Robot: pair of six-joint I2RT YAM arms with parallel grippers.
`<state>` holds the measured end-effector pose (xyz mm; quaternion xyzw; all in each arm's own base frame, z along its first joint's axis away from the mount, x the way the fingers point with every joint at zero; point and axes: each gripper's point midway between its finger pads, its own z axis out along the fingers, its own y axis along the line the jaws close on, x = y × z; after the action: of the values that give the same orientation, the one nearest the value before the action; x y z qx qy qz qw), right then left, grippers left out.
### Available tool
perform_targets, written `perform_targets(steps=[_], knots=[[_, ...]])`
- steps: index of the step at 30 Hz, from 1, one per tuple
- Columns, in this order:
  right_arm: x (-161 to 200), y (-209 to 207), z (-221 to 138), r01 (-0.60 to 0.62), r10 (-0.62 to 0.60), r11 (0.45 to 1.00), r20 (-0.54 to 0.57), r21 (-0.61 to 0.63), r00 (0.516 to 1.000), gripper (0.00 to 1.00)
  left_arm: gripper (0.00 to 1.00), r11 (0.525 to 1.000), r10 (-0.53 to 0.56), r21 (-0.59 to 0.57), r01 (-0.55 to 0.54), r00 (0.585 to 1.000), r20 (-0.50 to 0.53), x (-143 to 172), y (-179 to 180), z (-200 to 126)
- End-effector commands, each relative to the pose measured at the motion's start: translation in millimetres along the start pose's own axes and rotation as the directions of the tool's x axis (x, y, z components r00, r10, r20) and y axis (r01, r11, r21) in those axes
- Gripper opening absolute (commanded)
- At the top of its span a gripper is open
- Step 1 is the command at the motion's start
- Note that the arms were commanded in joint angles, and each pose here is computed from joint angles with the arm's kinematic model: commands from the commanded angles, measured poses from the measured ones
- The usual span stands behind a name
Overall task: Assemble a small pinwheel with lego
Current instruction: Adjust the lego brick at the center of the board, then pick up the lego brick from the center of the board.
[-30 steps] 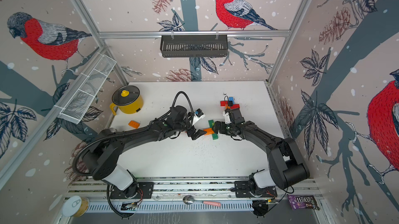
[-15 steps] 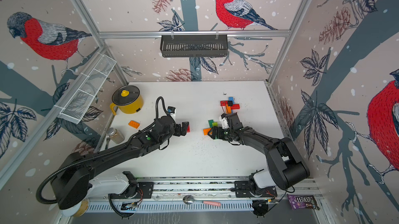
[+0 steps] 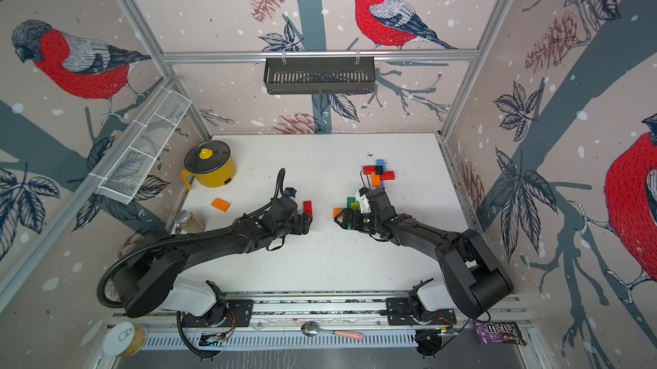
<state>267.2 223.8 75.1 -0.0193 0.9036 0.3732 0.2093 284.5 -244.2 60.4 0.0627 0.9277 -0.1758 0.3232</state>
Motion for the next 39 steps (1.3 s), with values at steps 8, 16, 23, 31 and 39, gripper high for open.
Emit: perform_targets(steps=[8,16,23,31,39], knots=[[-24,-11,-43,-0.006,0.001,0.999,0.115,0.036,0.993,0.99,0.74,0.982,-0.036,-0.181,0.048,0.997,0.066,-7,7,23],[-27,-6,-47,0.024,-0.025,1.0,0.098,0.017,0.995,0.99,0.71,0.962,-0.069,-0.26,0.086,0.995,0.074,-2,13,39],[-23,-5,-46,0.033,-0.033,0.999,0.083,0.003,0.996,0.99,0.61,0.952,-0.081,-0.291,0.093,0.995,0.053,6,10,50],[-22,-6,-45,0.034,-0.033,0.999,0.074,-0.005,0.997,0.99,0.53,0.926,-0.11,-0.357,0.121,0.993,0.05,12,18,54],[-20,-9,-39,0.021,-0.02,1.0,0.061,-0.009,0.998,0.99,0.46,0.906,-0.13,-0.4,0.139,0.99,0.05,19,21,52]])
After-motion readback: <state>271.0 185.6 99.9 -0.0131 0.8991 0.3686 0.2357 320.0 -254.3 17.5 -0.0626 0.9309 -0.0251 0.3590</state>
